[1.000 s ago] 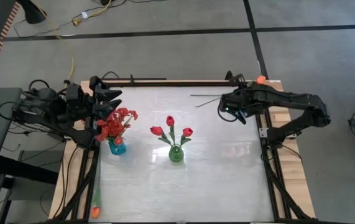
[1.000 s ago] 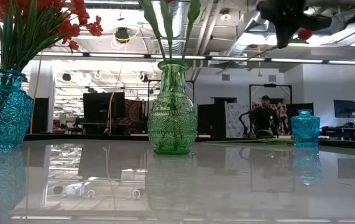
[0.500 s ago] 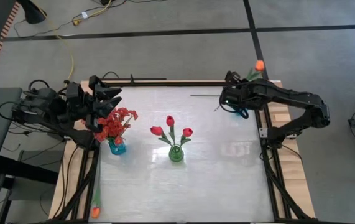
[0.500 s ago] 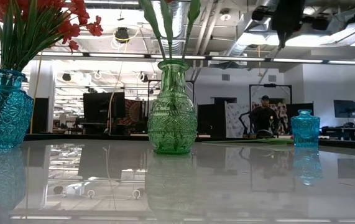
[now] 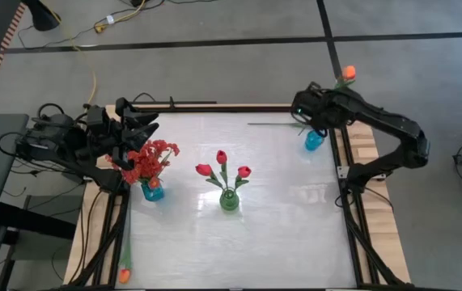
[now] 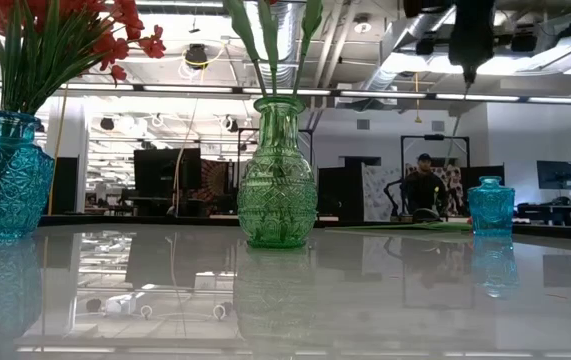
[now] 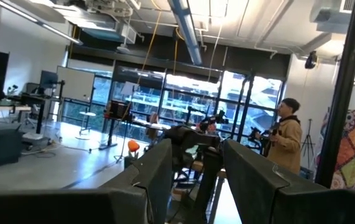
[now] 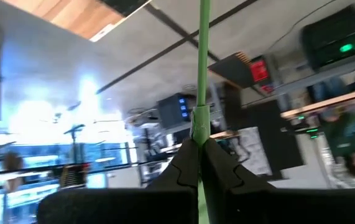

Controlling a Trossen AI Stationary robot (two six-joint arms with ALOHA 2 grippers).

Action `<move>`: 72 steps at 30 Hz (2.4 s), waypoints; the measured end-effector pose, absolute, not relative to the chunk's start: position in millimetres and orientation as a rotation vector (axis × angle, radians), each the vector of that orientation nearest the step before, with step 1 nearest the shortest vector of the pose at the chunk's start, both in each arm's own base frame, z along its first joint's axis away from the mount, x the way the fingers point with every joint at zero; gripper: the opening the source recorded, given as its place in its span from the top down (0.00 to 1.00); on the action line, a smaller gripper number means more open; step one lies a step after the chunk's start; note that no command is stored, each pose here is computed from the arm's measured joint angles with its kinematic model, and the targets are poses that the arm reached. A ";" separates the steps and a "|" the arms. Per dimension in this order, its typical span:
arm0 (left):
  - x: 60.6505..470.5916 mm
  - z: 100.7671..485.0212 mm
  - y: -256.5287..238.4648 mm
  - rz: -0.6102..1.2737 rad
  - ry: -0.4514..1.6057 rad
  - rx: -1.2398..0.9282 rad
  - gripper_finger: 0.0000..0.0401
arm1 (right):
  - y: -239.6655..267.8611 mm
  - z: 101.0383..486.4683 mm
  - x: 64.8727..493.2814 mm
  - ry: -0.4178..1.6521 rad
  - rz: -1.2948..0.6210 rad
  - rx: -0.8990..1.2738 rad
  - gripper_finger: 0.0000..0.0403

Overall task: Sort flowers into vase by color
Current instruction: Put the bottom right orange flower into the right blue vase

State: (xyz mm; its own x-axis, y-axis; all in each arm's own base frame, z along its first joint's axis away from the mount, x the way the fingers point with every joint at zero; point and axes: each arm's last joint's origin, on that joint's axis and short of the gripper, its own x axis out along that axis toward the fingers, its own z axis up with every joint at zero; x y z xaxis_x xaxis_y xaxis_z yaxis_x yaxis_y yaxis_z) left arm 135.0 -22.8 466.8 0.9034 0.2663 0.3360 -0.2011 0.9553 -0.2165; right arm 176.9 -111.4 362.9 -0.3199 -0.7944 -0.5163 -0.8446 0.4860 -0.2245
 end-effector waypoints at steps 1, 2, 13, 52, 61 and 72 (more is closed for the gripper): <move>135.0 466.5 -22.8 0.242 -0.369 -0.182 0.67 | -114.9 363.8 173.1 2.176 0.108 -1.326 0.93; 135.1 466.2 -22.8 0.242 -0.366 -0.182 0.67 | -117.7 365.1 169.0 2.190 0.105 -1.311 0.93; 135.1 465.6 -21.8 0.283 -0.360 -0.185 0.67 | -110.4 388.4 122.6 2.123 0.000 -1.219 0.93; 159.3 458.6 -28.7 0.290 -0.307 -0.083 0.67 | -107.3 349.9 114.2 2.281 0.078 -1.271 0.93; 159.6 457.8 -28.9 0.287 -0.299 -0.079 0.67 | -112.4 343.9 124.0 2.301 0.124 -1.279 0.93; 160.4 456.0 -29.5 0.269 -0.281 -0.075 0.67 | -120.5 335.2 136.0 2.331 0.171 -1.272 0.93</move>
State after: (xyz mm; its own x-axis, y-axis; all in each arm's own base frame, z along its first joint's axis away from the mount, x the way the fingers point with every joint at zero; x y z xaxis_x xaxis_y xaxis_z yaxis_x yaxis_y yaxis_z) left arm 160.4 -29.5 456.0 0.9254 0.2723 0.2636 -0.2516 0.9615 -0.1102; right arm 136.0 -120.5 335.2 -0.4555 -0.7603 -0.4632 -0.8196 0.5612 -0.1152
